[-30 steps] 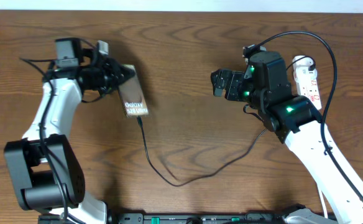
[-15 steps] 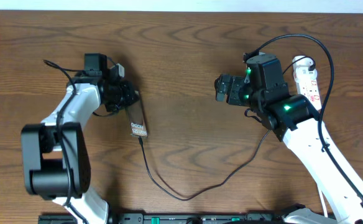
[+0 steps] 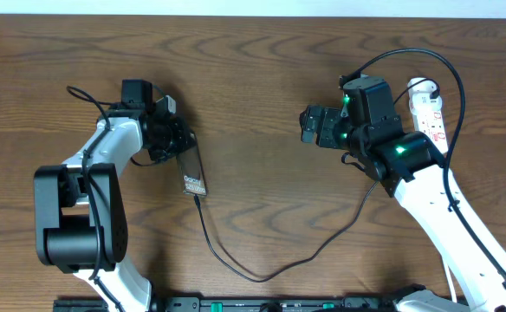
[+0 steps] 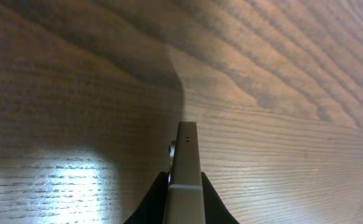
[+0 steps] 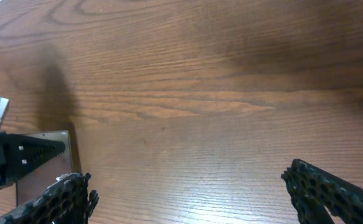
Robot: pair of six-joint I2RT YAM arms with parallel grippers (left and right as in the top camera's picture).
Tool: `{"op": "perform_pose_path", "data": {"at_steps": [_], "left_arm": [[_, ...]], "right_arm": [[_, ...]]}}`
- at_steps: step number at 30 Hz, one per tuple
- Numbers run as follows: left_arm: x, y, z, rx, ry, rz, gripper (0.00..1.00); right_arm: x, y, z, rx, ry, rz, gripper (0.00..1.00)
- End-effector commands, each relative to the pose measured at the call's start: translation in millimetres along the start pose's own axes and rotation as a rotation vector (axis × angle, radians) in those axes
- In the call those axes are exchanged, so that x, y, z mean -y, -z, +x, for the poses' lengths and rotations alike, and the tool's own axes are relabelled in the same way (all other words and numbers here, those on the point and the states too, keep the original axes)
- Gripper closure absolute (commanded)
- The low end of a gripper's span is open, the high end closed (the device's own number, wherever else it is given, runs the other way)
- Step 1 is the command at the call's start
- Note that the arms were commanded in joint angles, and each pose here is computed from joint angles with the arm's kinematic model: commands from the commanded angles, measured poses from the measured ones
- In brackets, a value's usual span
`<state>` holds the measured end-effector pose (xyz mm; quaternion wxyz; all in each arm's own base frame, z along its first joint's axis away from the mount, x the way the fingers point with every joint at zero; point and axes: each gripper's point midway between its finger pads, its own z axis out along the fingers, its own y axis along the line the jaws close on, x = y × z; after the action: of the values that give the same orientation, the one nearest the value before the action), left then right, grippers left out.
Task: Plug charger to phone and switch on socket
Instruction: 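Lower the phone with the left gripper and lay it flat on the table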
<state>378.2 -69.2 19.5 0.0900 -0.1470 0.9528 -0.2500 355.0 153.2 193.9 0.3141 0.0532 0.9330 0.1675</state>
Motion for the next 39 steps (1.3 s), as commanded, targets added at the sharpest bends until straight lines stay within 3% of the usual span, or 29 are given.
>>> {"op": "perform_pose_path", "data": {"at_steps": [1,36,39], "left_arm": [[-2.4,-3.4,5.6,-0.013,-0.011,0.005,0.93],[-13.7,-14.0,16.8,-0.014,-0.01,-0.004,0.93],[-13.7,-14.0,16.9,-0.014,-0.009,-0.004,0.88]], "right_arm": [[3.9,-0.3,-1.5,0.006,0.011,0.02,0.01],[6.3,-0.9,1.5,-0.006,0.011,0.031,0.01],[6.3,-0.9,1.5,-0.006,0.011,0.031,0.01]]}}
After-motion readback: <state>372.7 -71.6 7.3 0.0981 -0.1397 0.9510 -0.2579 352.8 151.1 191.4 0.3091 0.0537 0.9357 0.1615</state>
